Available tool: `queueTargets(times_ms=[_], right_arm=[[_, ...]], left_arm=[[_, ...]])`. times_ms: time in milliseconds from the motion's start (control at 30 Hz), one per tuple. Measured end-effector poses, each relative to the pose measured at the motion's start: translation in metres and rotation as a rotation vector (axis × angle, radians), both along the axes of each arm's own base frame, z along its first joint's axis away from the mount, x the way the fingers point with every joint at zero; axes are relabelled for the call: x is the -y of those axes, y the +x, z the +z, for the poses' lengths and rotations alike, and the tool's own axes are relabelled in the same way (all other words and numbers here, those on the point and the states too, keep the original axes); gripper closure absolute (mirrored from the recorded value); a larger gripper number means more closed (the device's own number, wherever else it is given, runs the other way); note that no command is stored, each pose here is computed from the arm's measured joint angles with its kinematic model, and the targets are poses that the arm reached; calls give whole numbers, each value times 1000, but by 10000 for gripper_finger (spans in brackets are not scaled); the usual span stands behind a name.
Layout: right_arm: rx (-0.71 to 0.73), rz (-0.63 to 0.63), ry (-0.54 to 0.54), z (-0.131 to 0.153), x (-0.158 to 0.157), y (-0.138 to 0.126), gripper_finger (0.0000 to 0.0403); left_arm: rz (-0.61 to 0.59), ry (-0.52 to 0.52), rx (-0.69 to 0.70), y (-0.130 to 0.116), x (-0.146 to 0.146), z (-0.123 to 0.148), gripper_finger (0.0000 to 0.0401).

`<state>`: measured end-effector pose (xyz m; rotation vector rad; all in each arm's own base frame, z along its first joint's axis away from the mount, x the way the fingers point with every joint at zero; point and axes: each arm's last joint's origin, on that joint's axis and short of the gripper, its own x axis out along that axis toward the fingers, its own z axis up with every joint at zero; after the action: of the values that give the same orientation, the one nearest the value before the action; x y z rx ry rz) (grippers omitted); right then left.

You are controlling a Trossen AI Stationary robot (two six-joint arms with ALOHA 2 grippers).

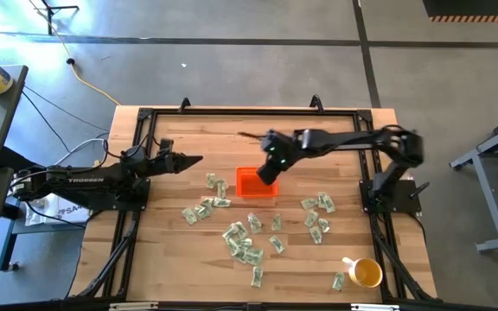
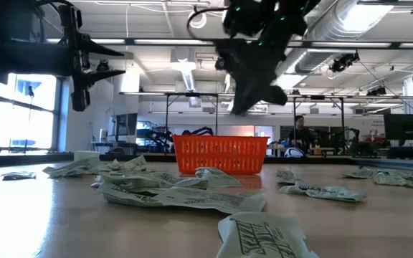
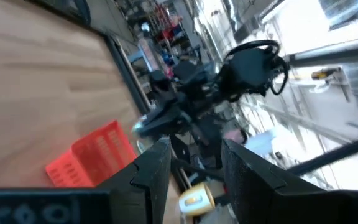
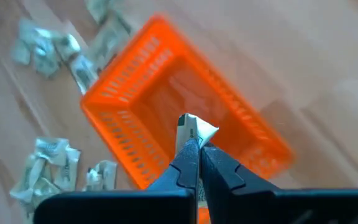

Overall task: Pick and place Stevia / Truvia into bins
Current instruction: Put the stevia packet into the orange bin

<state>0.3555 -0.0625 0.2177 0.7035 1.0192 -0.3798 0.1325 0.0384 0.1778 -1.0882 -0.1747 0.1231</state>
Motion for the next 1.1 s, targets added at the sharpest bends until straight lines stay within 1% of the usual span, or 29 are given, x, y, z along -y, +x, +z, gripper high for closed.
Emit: queueTargets(times_ms=[100,167,233,300,467,500,567,600,633,667,767,833,900,967,1100], right_arm=[[-49,22,6,-17,-6,15,392],[-48,19,-29,-16,-9,23,377],[-45,5,-75,-11,-11,26,349],[-36,-16,-123,-4,-11,29,312],[-76,-45,-205,19,-10,29,187],[-109,-34,-241,22,-11,27,161],[-172,-20,-363,30,-15,24,116],[-195,-11,-430,35,-18,23,97],[-213,6,-475,40,-20,21,80],[-232,18,-497,43,-22,17,67],[-304,29,-487,43,-21,6,48],[-350,24,-473,34,-15,-3,47],[-370,27,-453,24,-8,-13,48],[-348,33,-426,18,-3,-22,51],[-326,5,-403,8,9,-44,58]], left_arm=[[-42,-15,-55,0,1,-5,224],[-61,-31,-103,1,2,-10,224],[-75,-53,-148,0,2,-15,224],[-76,-82,-191,0,2,-20,224],[-77,-83,-281,-1,3,-28,224],[-79,-73,-312,-1,3,-28,224],[-84,-39,-389,1,2,-24,224],[-80,-13,-442,1,1,-19,224],[-74,18,-505,2,1,-14,224],[-64,50,-579,3,0,-7,224],[2,123,-794,6,-5,18,224],[33,126,-899,11,-8,31,224],[39,112,-972,20,-12,37,224],[41,72,-1015,33,-16,37,224],[30,-93,-1118,55,-21,19,224]])
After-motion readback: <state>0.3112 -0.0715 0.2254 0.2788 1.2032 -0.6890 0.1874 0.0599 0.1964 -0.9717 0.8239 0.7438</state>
